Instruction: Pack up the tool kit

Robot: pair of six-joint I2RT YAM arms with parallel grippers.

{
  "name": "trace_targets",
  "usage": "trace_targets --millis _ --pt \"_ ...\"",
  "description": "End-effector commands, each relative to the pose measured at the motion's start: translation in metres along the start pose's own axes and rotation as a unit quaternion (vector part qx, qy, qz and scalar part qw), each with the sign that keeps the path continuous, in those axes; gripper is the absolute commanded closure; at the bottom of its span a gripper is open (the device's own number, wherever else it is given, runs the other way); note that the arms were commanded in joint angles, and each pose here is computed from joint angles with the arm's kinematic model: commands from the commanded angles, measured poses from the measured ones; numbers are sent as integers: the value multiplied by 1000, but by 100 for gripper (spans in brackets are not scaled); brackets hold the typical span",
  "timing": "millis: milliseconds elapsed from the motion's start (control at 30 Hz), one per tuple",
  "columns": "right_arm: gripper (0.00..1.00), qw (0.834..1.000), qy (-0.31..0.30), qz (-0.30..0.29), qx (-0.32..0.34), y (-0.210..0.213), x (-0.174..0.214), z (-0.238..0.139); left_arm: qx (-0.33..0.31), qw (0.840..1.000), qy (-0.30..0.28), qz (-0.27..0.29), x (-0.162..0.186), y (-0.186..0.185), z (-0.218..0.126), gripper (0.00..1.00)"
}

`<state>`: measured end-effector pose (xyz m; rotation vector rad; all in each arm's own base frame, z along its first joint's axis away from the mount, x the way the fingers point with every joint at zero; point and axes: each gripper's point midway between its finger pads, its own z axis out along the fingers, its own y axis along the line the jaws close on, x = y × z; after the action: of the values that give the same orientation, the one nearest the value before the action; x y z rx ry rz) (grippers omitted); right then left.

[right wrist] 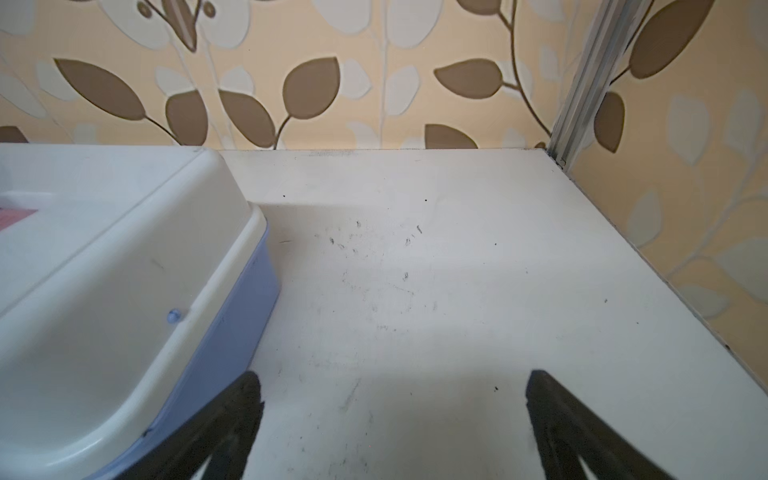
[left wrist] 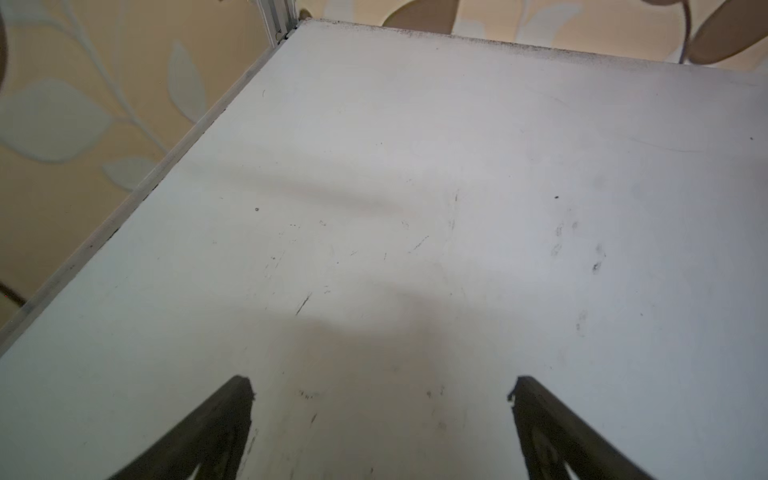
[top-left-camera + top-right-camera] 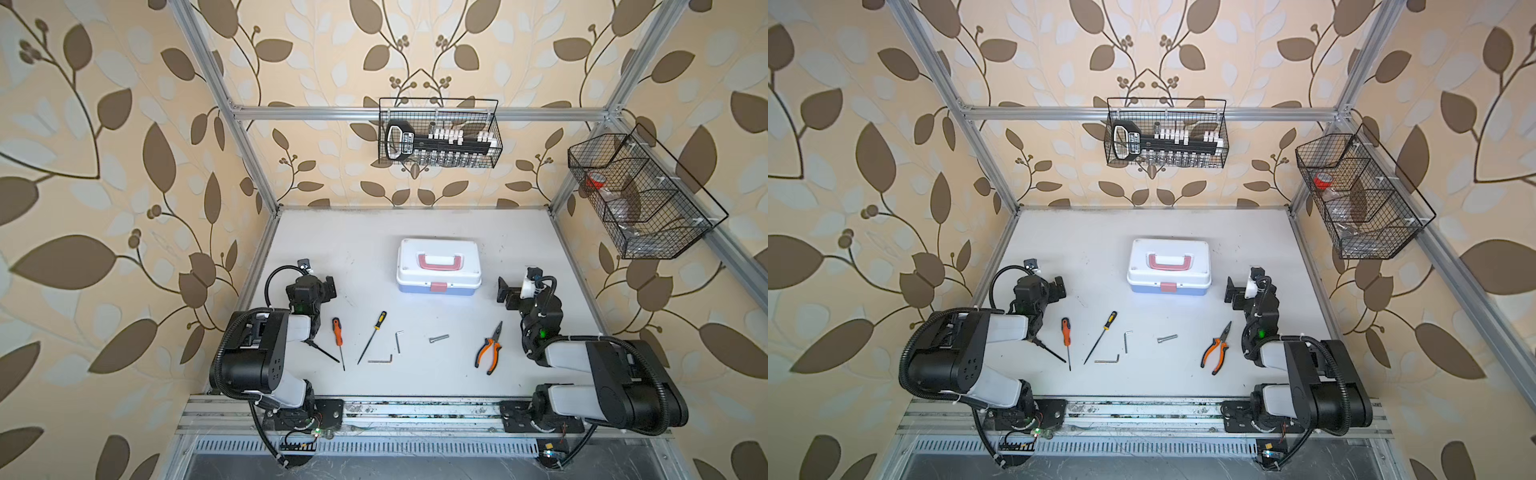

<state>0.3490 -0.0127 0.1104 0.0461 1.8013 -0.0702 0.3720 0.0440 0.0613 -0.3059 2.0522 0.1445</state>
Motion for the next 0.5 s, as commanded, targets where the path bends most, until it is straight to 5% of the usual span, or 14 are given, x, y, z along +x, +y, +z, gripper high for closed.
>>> trace_targets --millis 0,467 --pt "0 1000 -12 -2 -11 4 -10 2 7 1000 -22 -3 -17 -4 -1 1" --pt "0 1000 -13 6 -12 1 -9 3 7 1000 -22 -3 -17 -4 -1 1"
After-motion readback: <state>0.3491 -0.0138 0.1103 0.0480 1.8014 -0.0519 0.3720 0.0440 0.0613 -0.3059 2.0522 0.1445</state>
